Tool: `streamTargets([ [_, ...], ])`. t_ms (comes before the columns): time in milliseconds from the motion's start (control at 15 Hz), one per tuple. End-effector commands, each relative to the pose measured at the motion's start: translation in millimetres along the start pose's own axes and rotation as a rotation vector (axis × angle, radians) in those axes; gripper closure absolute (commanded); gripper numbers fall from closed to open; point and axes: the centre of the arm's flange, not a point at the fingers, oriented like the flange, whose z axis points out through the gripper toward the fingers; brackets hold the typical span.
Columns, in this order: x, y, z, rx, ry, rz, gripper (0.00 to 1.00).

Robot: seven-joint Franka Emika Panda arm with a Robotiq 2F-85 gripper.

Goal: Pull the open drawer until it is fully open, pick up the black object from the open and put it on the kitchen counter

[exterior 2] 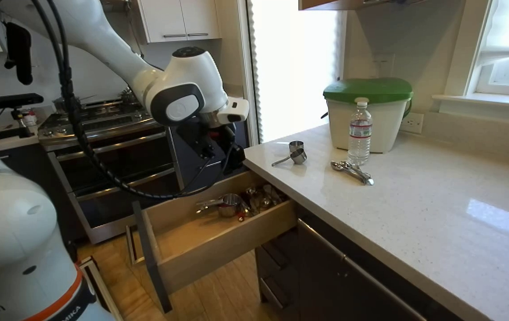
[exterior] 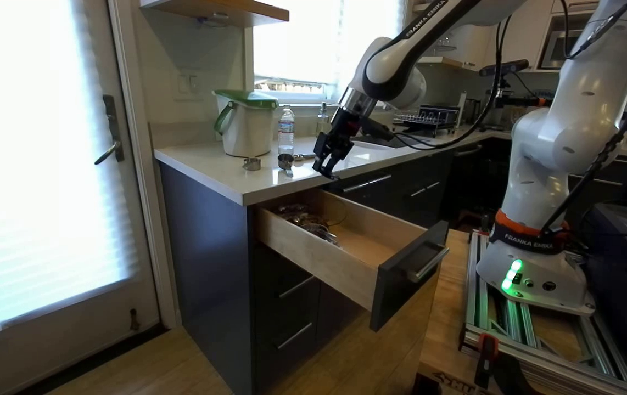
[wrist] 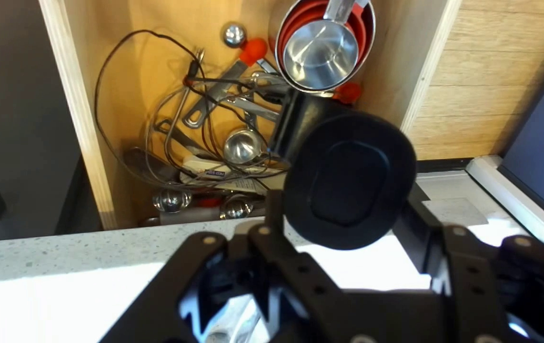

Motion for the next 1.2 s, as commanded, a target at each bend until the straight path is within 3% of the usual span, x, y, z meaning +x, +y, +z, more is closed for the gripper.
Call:
streamTargets([
  [0, 0, 0, 0, 0.0, -0.001, -0.001, 0.41],
  [133, 0, 0, 0, 0.0, -0.001, -0.001, 0.41],
  [200, 0, 0, 0, 0.0, -0.001, -0.001, 0.66],
  [400, 46, -12, -14, -0.002, 0.087, -0.025, 0.66],
  [667, 94, -58, -23, -0.027, 0.115, -0.152, 0.66],
  [1133, 139, -103, 30, -0.166, 0.07, -0.32, 0.66],
])
